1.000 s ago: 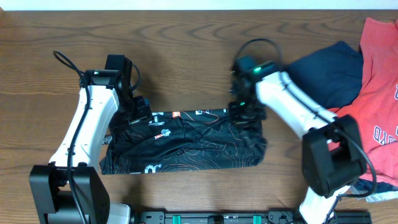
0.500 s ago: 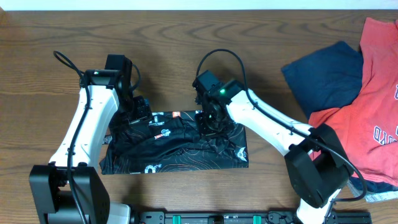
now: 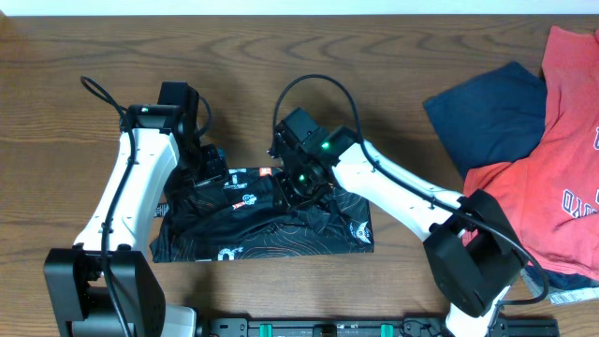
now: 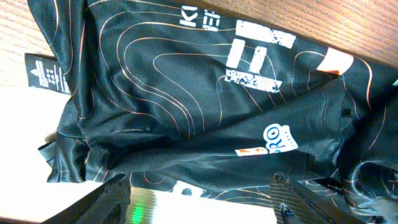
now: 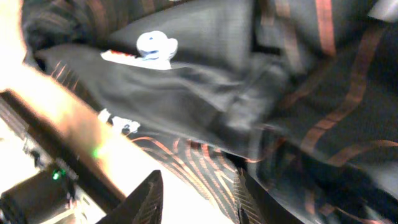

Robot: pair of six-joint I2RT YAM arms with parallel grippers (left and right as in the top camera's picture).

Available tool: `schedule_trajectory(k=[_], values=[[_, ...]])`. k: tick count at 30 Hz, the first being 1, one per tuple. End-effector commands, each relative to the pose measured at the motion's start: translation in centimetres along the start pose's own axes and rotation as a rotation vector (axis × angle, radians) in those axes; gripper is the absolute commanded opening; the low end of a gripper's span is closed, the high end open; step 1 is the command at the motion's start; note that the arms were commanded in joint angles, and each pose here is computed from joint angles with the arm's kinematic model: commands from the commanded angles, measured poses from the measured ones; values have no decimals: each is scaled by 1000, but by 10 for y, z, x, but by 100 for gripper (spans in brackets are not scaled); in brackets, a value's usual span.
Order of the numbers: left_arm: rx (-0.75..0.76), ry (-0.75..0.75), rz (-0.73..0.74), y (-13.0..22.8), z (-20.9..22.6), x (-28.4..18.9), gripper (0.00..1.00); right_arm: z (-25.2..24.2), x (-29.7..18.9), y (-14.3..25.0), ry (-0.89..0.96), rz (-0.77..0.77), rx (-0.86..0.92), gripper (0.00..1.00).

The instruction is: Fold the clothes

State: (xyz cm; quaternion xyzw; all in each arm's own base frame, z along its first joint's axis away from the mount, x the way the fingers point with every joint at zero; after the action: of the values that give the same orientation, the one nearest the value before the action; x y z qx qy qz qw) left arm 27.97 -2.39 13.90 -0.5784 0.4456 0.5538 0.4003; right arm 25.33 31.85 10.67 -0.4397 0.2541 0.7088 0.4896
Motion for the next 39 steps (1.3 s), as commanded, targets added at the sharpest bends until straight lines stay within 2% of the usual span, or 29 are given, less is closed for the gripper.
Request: schedule_trajectory(k=[1,7,13,19,24,26,34,36,39], values=[[18,-1,-13,-3,0,-5,74,-2,5,5,23,23,-85,27],[18,-1,-13,-3,0,-5,74,-80,-21,13,465,-7,183,30],[25,-1,-25,-5,-1,-5,74,-106,-35,16,535,9,247,34],[24,-4,-14,-3,0,-5,74,-120,-23,35,553,69,257,33],[25,-4,-15,-3,0,-5,74,-114,3,51,455,114,237,31],[25,-4,-15,-3,0,-5,74,-100,13,52,364,131,174,29],[25,-4,-15,-3,0,-5,74,-23,34,62,-54,211,-232,30],[24,-4,-14,-3,0,-5,74,-15,35,68,-94,232,-280,31],[24,-4,-14,-3,0,-5,74,-17,37,69,-59,229,-294,31]])
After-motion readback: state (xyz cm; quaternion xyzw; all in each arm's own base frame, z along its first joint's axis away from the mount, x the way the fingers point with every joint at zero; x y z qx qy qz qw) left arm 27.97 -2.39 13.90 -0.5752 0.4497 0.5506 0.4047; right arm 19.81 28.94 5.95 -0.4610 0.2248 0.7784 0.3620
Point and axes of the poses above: each gripper's point midway between its finger pads, its own x axis out along the fingers, its own z axis along the line the jaws close on, y = z × x, the point moved 4 cm from there along -x, back along the fingers, and after that the axes turned 2 degrees about x, right-handed, at the moved point
